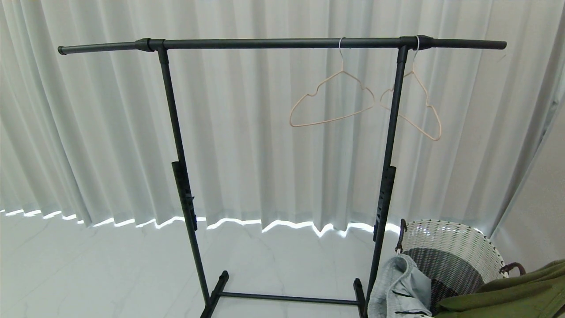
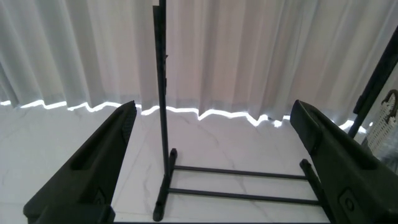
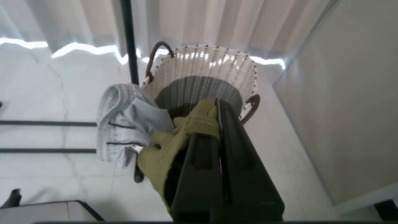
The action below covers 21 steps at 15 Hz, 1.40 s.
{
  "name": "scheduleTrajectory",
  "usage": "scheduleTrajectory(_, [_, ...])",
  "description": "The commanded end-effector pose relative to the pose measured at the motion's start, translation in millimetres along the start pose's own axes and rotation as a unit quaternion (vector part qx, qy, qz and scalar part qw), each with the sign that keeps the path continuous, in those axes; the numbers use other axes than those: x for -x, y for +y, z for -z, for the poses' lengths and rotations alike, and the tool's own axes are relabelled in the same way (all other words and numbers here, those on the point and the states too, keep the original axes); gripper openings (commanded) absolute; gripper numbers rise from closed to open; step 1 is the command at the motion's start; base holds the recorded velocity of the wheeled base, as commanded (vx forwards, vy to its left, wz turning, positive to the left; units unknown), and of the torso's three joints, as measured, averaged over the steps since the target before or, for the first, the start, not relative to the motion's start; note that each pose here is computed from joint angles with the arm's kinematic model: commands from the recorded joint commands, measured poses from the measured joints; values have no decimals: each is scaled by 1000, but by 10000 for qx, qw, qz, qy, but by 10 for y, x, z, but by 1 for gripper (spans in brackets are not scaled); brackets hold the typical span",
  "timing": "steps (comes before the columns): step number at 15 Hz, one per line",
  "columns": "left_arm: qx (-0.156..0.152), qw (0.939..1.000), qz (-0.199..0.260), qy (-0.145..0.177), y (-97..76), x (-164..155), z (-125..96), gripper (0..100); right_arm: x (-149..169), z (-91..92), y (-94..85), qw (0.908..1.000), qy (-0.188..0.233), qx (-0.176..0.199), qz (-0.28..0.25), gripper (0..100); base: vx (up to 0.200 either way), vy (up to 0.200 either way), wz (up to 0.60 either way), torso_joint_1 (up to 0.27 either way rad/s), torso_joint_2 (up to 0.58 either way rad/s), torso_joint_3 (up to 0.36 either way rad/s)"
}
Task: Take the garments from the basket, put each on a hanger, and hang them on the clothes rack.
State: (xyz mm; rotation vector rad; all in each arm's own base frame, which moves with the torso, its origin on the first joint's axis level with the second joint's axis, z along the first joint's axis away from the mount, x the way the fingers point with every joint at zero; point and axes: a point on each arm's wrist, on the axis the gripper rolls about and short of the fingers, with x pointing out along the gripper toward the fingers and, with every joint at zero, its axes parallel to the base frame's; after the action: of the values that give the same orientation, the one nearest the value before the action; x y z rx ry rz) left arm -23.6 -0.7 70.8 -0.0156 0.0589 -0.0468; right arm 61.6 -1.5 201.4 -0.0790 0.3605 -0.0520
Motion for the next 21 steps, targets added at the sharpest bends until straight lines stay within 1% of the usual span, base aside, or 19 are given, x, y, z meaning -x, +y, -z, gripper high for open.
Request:
scheduleTrajectory(1, [3,10000,2,-1,0,0,0,100,-1,19,3,10000,23,6,-35,0,0,0,0,0,0,0])
scheduleTrajectory(3, [3,10000,2,-1,0,0,0,100,-4,27,7,9999,32,76,-112,0,0,0,0,0,0,0])
scheduleTrajectory(6, [-4,10000,2,-1,0,0,0,100,-8,37,9,9998,45,146,-137,0,0,200,0,-1,2,6])
scheduleTrajectory(12, [-4,10000,2,-1,0,0,0,100,-16,58,12,9997,80,147,-171,0,0,200,0,2,4,3])
scheduleTrajectory(17, [-20,10000,2,-1,0,0,0,100,-18,57,18,9995,79,146,-286,0,0,0,0,0,0,0])
scheduleTrajectory(21, [-19,10000,2,7,0,-1,-1,100,-26,115,39,9978,118,146,-642,0,0,0,0,0,0,0])
